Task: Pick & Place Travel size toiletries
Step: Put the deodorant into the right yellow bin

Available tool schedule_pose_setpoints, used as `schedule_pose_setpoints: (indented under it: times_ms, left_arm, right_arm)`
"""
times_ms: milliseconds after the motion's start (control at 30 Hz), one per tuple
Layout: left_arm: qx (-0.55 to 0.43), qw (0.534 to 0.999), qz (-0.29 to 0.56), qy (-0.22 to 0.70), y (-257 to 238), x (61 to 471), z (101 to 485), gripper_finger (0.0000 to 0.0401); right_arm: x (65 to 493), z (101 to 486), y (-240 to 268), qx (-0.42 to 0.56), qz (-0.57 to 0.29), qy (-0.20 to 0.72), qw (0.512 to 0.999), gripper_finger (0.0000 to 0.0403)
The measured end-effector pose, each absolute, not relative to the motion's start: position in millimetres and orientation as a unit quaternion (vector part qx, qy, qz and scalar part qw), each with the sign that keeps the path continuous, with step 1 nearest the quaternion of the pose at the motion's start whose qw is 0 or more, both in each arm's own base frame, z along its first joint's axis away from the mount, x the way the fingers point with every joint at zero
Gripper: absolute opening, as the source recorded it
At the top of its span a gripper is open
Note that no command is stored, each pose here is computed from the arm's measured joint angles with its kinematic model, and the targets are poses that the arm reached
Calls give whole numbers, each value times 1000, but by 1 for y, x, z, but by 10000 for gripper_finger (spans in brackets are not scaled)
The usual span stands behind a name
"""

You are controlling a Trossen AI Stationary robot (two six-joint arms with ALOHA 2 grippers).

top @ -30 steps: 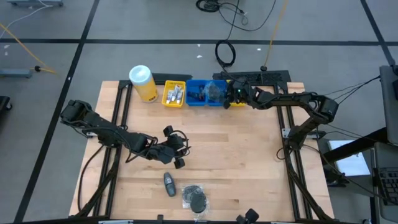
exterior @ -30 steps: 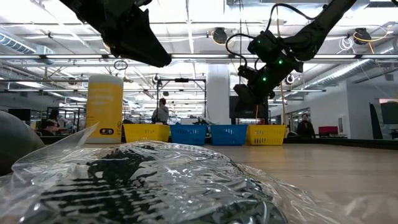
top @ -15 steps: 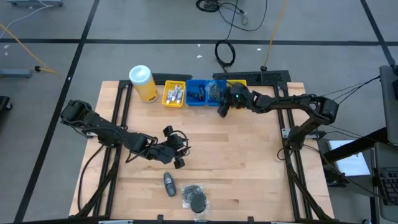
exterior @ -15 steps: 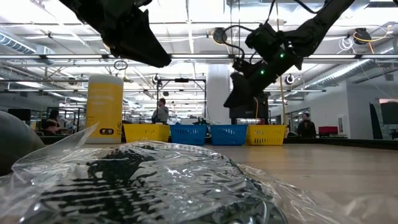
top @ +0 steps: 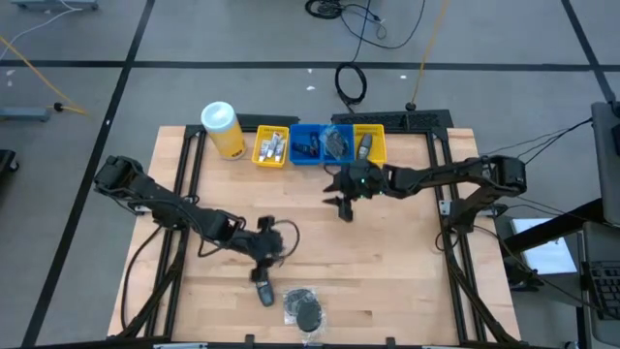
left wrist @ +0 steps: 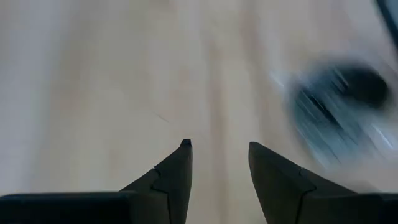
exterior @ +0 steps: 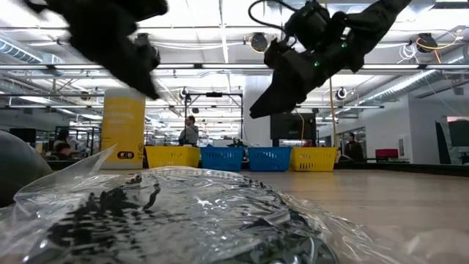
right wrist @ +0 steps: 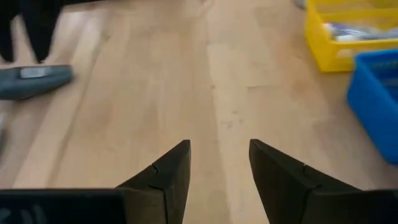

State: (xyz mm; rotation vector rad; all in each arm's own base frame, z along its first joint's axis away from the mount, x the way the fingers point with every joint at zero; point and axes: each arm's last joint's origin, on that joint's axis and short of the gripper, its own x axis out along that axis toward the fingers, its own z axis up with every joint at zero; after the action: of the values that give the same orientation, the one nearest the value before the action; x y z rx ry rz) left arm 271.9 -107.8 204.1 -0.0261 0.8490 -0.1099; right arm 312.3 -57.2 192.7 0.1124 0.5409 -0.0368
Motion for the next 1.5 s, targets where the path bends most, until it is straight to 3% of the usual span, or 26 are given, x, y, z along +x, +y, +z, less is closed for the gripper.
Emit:
schedule_pose_setpoints:
  times_ms: [100,233,900,1267,1500]
  left_arm:
    - [-10,878,-130,462,-116,262,199,157]
    - [-13,849,-170,500,-123,252,195,157]
    - [30,821,-146,552,-130,235,189,159]
    - [89,797,-175,572,-140,237,168,242]
    - [164,780,-225,561,-150,241,152,253]
  right_arm:
    - [314,193,-44,50,1,268,962,156]
    - [316,193,-34,46,16,269,962,155]
    - [317,193,-24,53,28,270,961,155]
    - [317,193,-24,53,27,270,961,155]
    - [317,193,-24,53,28,270,961,155]
